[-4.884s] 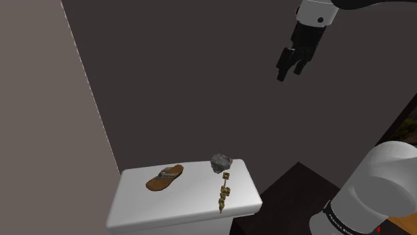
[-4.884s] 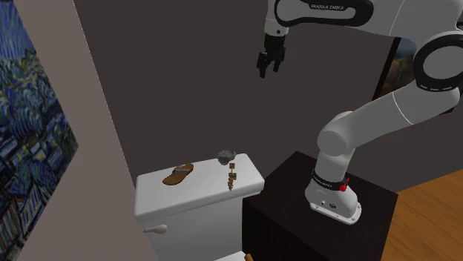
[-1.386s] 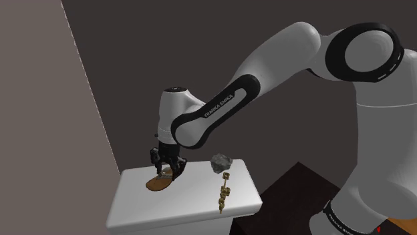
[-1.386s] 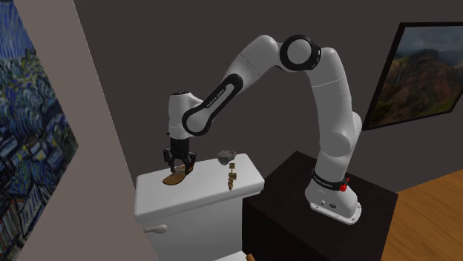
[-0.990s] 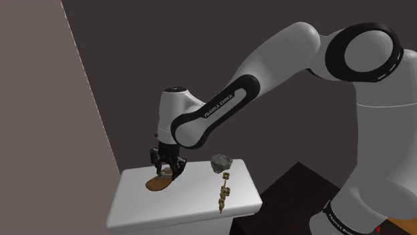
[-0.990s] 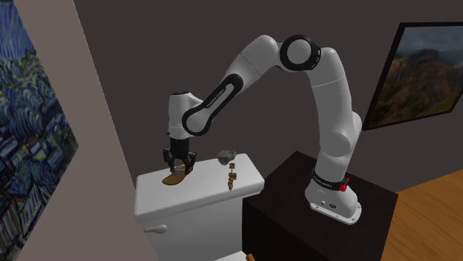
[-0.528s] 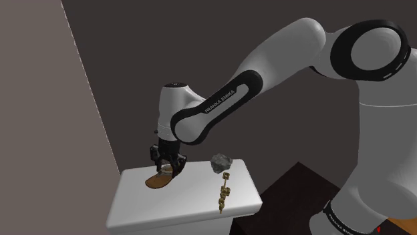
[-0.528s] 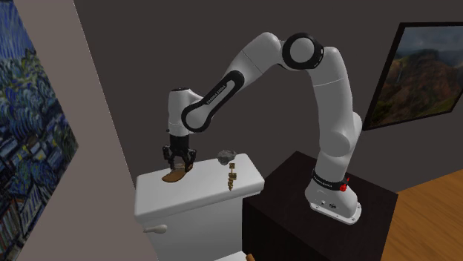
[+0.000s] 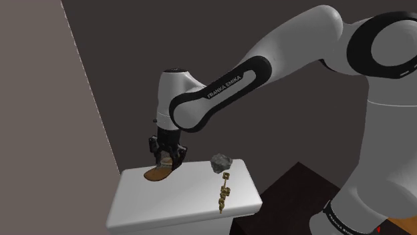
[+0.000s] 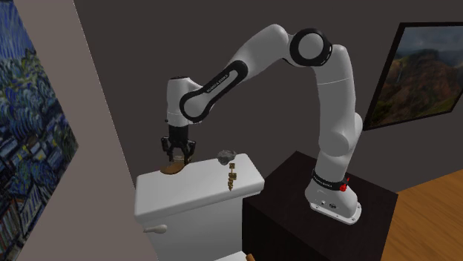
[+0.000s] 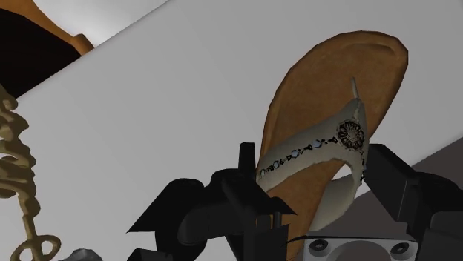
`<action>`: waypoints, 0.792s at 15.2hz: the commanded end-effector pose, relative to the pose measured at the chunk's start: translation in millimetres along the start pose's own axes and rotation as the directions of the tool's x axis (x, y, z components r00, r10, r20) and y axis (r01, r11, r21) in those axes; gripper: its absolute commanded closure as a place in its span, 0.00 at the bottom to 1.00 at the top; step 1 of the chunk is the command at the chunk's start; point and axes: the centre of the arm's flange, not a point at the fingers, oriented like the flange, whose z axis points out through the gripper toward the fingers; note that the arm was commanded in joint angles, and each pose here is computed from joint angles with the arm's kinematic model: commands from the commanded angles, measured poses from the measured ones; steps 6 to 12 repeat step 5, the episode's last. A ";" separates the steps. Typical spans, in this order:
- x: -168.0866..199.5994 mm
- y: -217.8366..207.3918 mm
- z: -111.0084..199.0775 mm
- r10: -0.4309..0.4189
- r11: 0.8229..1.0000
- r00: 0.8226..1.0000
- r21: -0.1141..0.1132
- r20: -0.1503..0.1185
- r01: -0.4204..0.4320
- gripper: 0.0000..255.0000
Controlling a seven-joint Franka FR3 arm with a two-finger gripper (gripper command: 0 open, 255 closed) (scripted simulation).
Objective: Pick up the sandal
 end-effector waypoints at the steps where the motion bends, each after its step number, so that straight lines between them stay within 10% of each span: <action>1: -2.8 -2.0 -9.7 0.000 1.000 1.000 0.000 0.000 0.000 1.00; 12: -4.9 -2.8 -20.8 0.000 1.000 1.000 0.000 0.000 0.000 1.00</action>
